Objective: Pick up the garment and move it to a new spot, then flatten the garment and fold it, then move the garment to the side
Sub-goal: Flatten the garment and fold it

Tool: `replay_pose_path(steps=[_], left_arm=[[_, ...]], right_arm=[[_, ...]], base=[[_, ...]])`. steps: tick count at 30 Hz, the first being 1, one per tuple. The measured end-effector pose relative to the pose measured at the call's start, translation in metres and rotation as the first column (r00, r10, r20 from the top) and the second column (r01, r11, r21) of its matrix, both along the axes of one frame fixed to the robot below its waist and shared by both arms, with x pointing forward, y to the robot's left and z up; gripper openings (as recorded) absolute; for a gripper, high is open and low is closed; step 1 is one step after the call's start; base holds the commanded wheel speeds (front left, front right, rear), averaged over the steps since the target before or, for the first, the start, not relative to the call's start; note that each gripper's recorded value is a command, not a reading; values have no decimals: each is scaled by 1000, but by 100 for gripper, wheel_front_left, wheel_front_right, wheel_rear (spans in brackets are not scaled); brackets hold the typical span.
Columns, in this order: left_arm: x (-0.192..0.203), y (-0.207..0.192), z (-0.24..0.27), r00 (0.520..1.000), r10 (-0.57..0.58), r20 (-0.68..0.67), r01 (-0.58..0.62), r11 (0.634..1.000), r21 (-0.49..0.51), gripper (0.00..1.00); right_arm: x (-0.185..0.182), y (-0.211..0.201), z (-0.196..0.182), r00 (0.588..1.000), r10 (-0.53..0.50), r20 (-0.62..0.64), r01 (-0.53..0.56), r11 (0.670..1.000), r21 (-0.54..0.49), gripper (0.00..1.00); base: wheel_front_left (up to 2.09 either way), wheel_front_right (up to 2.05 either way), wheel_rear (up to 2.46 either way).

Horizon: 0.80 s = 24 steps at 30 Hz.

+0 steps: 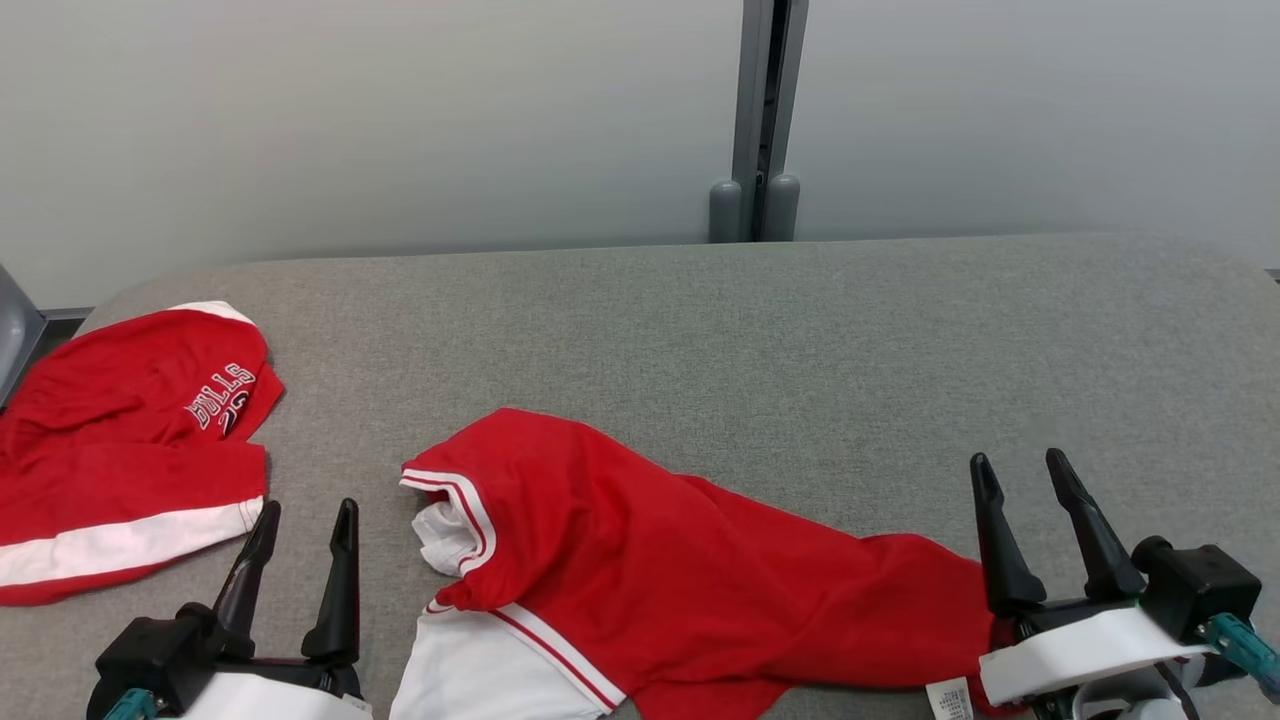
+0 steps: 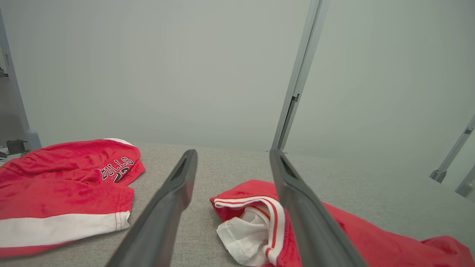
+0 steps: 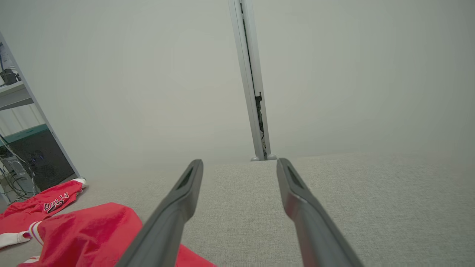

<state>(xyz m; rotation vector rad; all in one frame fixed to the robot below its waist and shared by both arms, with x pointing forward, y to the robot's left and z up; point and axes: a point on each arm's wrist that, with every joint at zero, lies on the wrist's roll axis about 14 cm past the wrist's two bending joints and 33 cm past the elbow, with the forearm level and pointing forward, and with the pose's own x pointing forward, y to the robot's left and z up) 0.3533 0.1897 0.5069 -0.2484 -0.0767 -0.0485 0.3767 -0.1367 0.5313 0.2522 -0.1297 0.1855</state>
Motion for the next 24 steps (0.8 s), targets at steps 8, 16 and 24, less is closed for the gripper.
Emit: replay_pose_path(steps=[8,16,24], left_arm=[[1,-2,2,1000,-4,9,4,1000,6,100],[0,-1,2,1000,-6,12,6,1000,12,100],[-2,1,2,1000,0,13,0,1000,16,100]], right_arm=[[1,0,-7,1000,-4,-19,4,1000,-7,100],[1,4,-5,1000,7,-14,-7,1000,-7,100],[1,5,-3,1000,13,-13,-13,1000,-13,100]], base=[[0,0,0],[0,0,0],[0,0,0]])
